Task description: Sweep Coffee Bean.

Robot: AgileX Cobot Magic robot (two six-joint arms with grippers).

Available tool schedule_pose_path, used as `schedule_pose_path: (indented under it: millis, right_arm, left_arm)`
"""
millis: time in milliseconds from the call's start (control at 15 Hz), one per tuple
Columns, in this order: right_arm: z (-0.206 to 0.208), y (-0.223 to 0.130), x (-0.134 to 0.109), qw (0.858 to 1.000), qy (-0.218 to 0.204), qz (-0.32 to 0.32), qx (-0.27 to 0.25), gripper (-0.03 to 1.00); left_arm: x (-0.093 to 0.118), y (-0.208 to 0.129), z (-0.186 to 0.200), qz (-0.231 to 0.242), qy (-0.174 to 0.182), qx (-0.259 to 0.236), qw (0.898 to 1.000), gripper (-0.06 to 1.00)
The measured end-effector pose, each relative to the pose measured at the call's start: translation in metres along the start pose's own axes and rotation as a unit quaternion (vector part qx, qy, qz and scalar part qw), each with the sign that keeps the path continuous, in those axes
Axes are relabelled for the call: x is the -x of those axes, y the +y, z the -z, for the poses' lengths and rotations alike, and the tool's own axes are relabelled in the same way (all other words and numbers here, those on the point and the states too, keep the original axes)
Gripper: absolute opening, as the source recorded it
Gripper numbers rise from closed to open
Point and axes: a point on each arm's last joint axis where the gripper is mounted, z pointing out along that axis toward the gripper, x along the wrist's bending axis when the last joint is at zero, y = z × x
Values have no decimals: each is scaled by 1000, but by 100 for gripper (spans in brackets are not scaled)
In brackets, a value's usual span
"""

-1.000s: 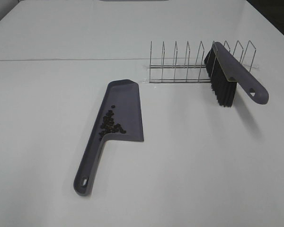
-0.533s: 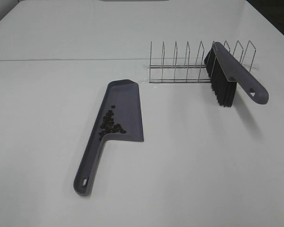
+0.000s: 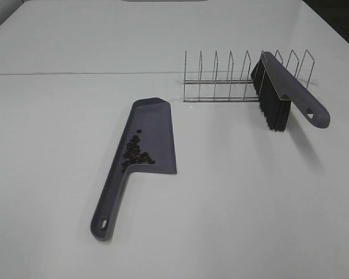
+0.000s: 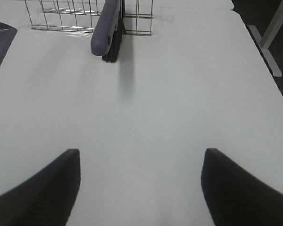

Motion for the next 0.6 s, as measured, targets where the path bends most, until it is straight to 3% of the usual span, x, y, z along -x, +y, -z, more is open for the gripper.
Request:
schedule_pose_path:
  millis: [600]
  right_arm:
    - [0, 0, 0, 1000, 17, 9, 2, 70]
  left_arm:
    - [0, 0, 0, -4, -10, 1, 1000, 68]
